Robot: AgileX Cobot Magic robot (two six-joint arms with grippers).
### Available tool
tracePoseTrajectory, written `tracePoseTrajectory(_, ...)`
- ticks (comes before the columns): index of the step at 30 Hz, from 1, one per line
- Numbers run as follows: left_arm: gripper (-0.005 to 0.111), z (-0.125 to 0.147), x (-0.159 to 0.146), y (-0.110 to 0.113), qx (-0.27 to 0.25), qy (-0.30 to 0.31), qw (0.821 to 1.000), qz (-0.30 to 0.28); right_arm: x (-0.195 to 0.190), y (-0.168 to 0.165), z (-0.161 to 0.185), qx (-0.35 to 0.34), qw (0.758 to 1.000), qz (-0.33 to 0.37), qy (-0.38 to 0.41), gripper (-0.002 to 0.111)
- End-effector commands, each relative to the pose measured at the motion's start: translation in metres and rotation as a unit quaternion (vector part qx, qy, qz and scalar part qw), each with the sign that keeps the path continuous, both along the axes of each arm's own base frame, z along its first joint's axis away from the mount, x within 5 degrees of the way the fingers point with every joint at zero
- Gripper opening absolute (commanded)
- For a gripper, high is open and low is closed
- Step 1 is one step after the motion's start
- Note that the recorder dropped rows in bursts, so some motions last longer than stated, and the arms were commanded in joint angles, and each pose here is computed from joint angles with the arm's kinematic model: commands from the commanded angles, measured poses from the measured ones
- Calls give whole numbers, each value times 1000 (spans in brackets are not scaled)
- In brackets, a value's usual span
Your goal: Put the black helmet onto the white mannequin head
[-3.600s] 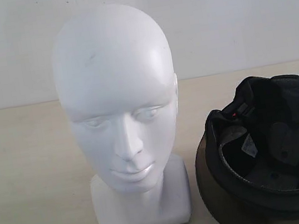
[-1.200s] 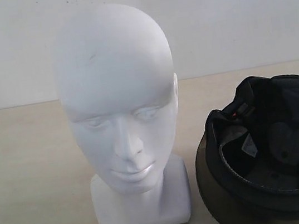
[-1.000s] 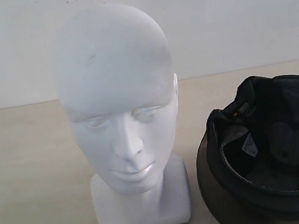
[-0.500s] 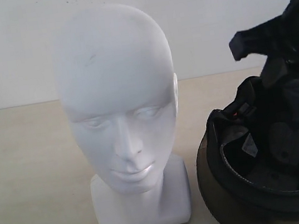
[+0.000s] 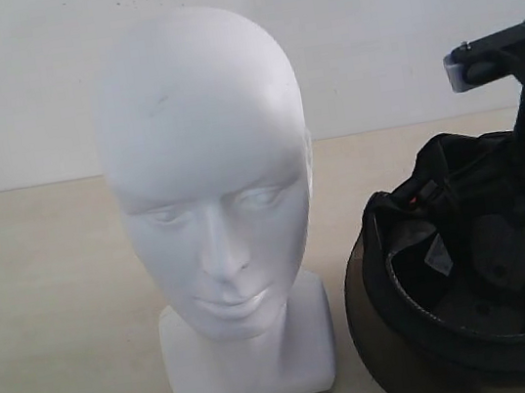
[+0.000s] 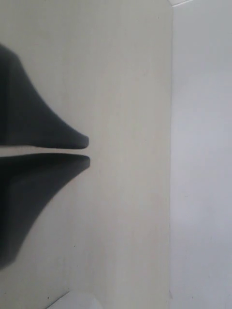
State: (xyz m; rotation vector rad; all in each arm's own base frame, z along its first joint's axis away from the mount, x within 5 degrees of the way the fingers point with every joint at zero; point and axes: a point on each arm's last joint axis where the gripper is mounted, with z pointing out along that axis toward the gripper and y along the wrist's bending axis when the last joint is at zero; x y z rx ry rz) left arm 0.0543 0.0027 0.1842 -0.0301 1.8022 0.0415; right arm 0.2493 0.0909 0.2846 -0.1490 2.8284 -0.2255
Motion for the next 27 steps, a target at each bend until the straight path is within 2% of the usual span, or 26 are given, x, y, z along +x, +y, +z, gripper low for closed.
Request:
tracePoseTrajectory(1, 4, 1, 0, 0, -5, -2, 1000, -1, 8, -4, -11, -51, 999, -11, 10, 0)
tracePoseTrajectory(6, 4, 1, 0, 0, -5, -2, 1000, -1, 12, -14, -12, -83, 996, -26, 7, 0)
tracePoseTrajectory(10, 4, 1, 0, 0, -5, -2, 1000, -1, 16, -34, -12, -84, 995, -58, 20, 0)
tracePoseTrajectory(17, 4, 1, 0, 0, -5, -2, 1000, -1, 21, -56, -12, -82, 994, -71, 25, 0)
tracePoseTrajectory(27, 4, 1, 0, 0, -5, -2, 1000, -1, 27, -60, -11, -81, 995, -55, -1, 0)
